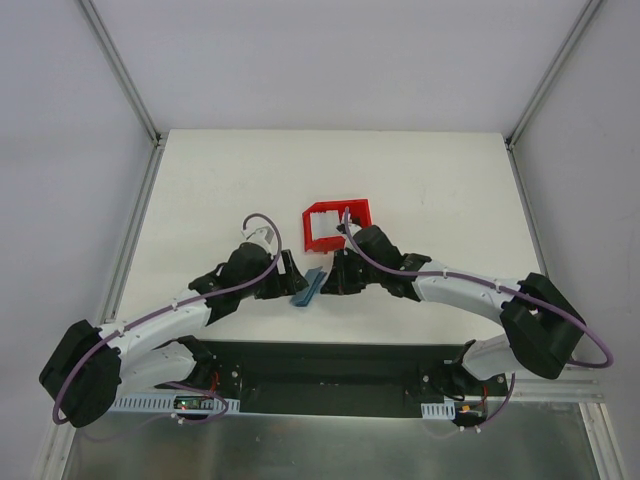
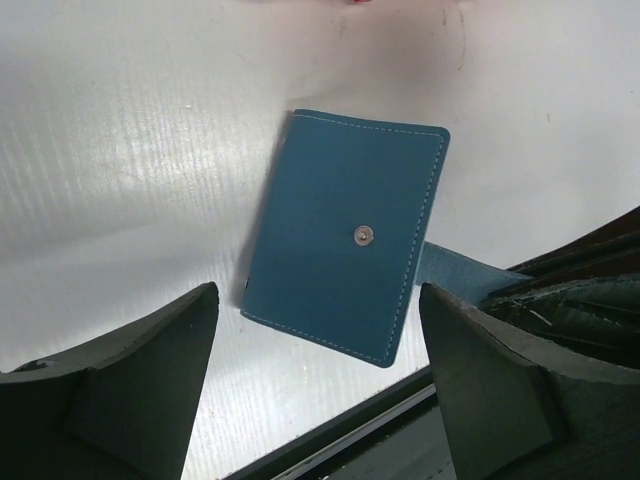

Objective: Put the credit cards into the card holder
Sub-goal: Open the card holder at the center of the board.

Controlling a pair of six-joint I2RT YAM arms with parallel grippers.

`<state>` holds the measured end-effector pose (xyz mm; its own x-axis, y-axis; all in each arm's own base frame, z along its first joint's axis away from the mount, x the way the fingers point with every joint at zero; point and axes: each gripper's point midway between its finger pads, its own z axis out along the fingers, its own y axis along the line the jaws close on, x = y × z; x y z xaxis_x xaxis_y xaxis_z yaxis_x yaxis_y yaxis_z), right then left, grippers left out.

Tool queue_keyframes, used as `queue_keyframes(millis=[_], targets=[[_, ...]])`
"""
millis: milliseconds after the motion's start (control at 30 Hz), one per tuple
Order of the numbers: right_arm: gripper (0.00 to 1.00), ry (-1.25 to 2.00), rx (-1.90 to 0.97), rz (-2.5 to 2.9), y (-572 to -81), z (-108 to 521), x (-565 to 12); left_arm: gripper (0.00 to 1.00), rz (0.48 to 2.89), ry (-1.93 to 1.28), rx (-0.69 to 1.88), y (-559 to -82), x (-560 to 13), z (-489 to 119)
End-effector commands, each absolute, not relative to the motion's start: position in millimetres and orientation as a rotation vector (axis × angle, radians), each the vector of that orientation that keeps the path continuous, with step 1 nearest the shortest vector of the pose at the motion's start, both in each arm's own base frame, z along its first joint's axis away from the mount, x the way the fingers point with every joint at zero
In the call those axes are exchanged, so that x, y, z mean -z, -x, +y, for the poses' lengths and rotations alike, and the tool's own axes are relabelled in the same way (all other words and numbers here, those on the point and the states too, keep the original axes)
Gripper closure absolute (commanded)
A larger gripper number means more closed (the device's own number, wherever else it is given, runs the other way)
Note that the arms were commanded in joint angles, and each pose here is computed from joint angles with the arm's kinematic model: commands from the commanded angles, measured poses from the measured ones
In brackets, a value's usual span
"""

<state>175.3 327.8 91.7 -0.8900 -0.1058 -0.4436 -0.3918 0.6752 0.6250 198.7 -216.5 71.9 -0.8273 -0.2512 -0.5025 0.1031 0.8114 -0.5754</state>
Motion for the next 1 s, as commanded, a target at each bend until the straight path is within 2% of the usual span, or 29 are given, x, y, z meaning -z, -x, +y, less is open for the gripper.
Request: queue_keyframes(millis=[0,233,567,767,967], targets=[[1.00,0.410,-1.094,2.455,-183,337,-113,0.20,2.316,0.030,0.935,-208,-107,-238],[1.00,0.413,-1.101,2.455,-181,338,-113,0.22,2.304,-0.188,0.974,-205,-113,-254],[1.00,0.417,-1.108,2.445,-182,339,-117,0.48,2.373,-0.266,0.936,-203,-98,-259],[1.00,0.421,-1.125,2.440,-181,340,-123,0.51,2.374,-0.280,0.884,-207,-99,-259],[1.00,0.425,-1.128,2.430,-183,342,-129,0.62,2.387,-0.308,0.832,-211,-98,-261]])
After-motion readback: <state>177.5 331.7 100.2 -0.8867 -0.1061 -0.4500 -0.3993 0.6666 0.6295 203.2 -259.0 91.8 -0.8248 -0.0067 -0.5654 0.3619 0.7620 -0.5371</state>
